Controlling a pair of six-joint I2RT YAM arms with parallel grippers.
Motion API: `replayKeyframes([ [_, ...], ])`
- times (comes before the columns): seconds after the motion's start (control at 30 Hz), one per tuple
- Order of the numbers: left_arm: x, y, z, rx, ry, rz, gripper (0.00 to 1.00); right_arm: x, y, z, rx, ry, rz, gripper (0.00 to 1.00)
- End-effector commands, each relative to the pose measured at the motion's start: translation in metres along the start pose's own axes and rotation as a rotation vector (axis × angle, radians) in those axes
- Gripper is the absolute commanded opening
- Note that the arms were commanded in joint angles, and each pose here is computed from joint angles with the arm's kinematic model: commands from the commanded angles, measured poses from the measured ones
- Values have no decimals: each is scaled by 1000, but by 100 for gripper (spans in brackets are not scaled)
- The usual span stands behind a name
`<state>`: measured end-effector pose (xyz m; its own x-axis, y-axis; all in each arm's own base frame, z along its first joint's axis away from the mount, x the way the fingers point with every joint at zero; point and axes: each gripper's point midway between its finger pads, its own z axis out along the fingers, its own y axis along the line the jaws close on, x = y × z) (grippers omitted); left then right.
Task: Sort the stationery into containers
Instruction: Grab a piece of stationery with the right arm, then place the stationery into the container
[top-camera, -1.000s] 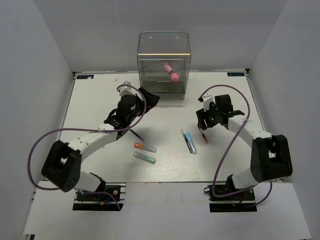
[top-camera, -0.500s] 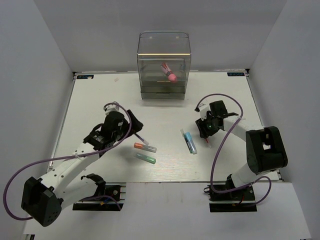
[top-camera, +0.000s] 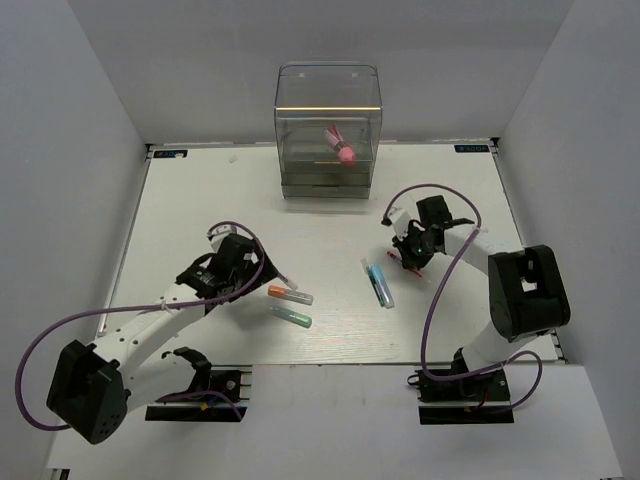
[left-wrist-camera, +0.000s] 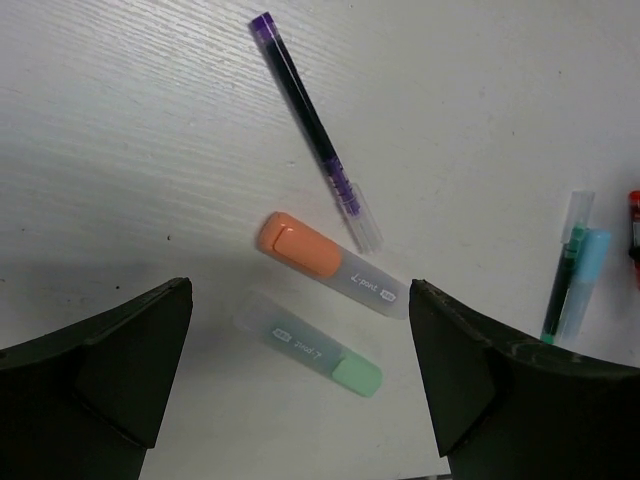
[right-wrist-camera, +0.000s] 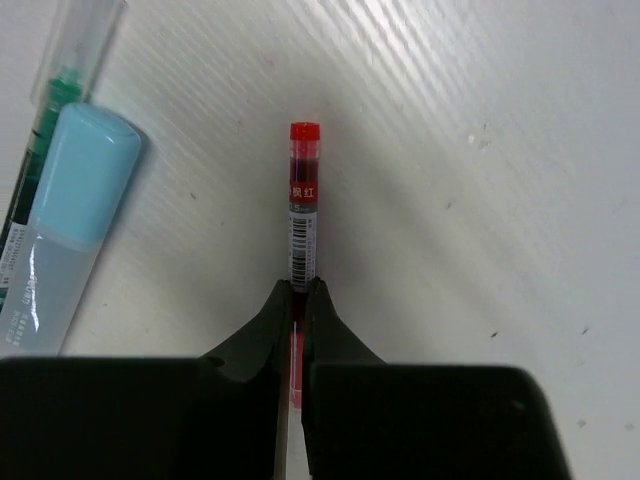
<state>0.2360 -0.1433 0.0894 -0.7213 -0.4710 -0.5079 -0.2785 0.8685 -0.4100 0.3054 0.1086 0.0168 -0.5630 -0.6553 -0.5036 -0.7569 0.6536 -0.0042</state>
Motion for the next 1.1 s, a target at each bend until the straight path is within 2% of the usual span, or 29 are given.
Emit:
replayKeyframes([
  [0.0,-10,1,6,-28,-54,-75,99,-37,-3,-10,-56,-48,-163,0],
  [0.27,-16,-16,41,-142,-9,-163,97,-171,-5,-63,27,-325,-613,0],
  [0.4,-12,-20,64,-199,22,-183,96,-218,2,-76,76,-411,-847,0],
  [0.47,-19,-28,69,-197,11,-184,96,-238,-2,-76,109,-421,-910,0],
  [0.53,-19,-31,75,-224,26,-185,95,-248,-2,-70,124,-421,-940,0],
  [0.77,-23,-30,82,-275,19,-179,93,-301,0,-72,206,-547,-1033,0],
  [0.93,-21,-19,85,-322,13,-173,92,-331,4,-57,196,-636,-1039,0],
  [1.07,-24,-19,84,-327,4,-171,91,-355,-3,-50,201,-688,-983,0],
])
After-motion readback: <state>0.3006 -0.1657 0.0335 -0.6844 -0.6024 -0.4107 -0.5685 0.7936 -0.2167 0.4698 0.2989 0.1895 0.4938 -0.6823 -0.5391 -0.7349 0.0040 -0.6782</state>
